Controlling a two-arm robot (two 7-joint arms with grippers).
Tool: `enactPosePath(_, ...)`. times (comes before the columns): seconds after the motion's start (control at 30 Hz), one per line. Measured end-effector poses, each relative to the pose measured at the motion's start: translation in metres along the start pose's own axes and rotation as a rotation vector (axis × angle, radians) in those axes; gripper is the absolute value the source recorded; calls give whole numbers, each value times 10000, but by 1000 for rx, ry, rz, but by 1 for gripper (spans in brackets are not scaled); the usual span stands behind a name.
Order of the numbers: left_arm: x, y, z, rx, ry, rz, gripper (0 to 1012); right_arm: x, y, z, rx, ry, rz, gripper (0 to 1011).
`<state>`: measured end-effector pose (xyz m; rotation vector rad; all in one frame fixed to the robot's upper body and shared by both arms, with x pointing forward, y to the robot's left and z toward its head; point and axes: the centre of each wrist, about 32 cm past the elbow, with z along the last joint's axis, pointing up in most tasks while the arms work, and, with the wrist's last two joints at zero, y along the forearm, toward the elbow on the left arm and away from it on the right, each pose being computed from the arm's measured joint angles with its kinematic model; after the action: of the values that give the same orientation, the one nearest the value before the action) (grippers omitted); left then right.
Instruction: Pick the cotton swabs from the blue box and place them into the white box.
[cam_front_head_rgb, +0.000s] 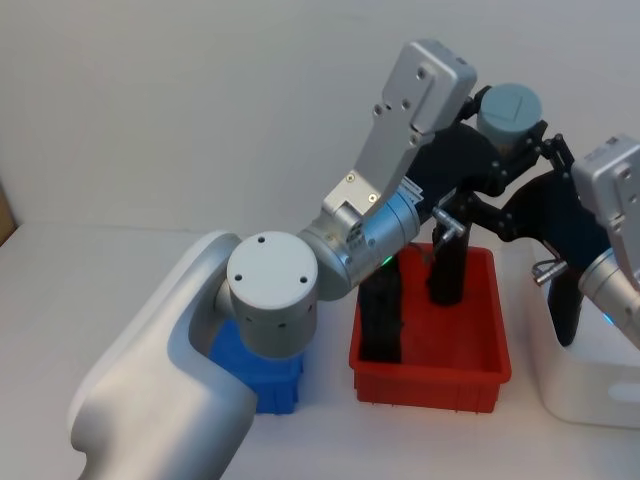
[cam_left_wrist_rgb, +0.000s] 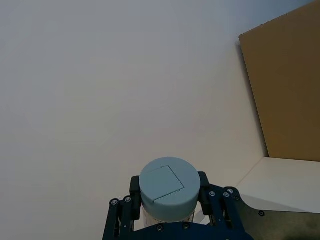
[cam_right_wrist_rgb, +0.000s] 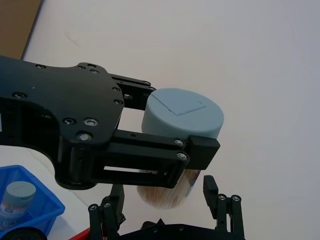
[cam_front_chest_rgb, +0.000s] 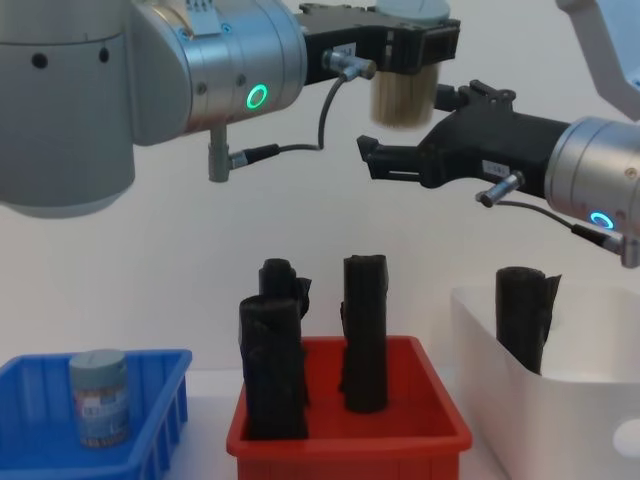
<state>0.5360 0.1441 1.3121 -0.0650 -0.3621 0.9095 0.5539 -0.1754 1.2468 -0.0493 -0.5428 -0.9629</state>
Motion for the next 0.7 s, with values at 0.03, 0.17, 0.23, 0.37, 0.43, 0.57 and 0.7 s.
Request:
enactPosePath(0.03, -2, 2, -5, 0, 1, 0, 668, -1, 1, 1, 0, 1, -1, 1002)
enactPosePath(0.17, -9, 7, -16, -1, 4, 2, 668, -6, 7, 7, 3, 14, -8, 1002)
enactPosePath(0.23, -11, 9, -21, -1, 5, 2, 668, -6, 9, 12, 5, 20, -10, 1003)
enactPosePath(0.37, -20, 15, -35, 0, 7, 4, 668, -3, 13, 25, 7, 37, -12, 1002)
enactPosePath(0.43, -24, 17, -40, 1, 8, 4, 668, 2, 14, 36, 7, 48, -12, 1003)
enactPosePath(0.57, -31, 22, -51, 3, 10, 5, 668, 11, 14, 58, 6, 70, -8, 1003)
enactPosePath(0.7, -35, 24, -56, 3, 11, 6, 668, 16, 14, 75, 6, 85, -4, 1003)
